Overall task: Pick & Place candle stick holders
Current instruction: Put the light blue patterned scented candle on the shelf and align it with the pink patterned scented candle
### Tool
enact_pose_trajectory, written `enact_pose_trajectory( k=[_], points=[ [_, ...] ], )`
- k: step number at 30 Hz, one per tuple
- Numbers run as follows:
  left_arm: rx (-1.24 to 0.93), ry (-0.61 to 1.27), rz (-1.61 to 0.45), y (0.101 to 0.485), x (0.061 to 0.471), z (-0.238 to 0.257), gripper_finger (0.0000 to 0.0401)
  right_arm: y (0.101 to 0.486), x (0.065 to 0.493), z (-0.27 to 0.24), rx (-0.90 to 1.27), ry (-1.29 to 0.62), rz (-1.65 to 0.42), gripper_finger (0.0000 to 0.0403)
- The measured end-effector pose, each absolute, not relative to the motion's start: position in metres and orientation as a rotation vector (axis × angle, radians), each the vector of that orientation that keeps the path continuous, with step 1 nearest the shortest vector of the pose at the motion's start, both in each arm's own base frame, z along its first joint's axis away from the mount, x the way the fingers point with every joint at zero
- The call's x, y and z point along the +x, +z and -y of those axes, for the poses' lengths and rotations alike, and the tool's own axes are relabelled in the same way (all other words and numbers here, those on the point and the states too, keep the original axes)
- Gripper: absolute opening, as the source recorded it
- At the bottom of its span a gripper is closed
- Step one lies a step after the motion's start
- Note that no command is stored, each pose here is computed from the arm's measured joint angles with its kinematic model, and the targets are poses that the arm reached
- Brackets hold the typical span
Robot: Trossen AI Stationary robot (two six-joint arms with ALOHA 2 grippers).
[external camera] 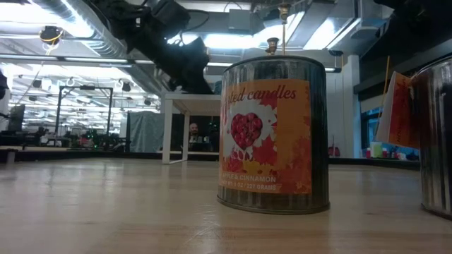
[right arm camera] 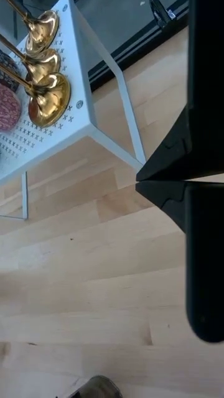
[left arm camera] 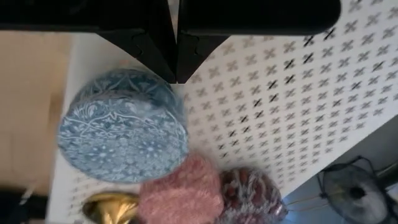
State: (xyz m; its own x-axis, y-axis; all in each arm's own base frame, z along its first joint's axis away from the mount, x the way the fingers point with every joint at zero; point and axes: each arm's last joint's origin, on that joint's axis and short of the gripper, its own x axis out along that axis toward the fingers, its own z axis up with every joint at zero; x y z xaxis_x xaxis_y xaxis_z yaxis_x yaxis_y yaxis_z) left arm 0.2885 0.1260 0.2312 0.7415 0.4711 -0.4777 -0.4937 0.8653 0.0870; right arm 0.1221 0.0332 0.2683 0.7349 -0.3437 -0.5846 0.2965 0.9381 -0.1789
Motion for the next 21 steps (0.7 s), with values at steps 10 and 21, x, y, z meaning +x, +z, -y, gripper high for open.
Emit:
enact_pose_trajectory(
  k=[10,21],
  points=[
    [-0.047,0.513,-0.439,0.2370,0.2938,-0.1209,0.0001,0.2683,0.1221,-0.0334,-0.071,-0.346,-0.660,0.0001],
    [-0.107,0.420,-0.397,0.2394,0.2967,-0.1175,0.0003,0.2683,0.1221,-0.0334,-0.070,-0.344,-0.660,0.0001]
  ],
)
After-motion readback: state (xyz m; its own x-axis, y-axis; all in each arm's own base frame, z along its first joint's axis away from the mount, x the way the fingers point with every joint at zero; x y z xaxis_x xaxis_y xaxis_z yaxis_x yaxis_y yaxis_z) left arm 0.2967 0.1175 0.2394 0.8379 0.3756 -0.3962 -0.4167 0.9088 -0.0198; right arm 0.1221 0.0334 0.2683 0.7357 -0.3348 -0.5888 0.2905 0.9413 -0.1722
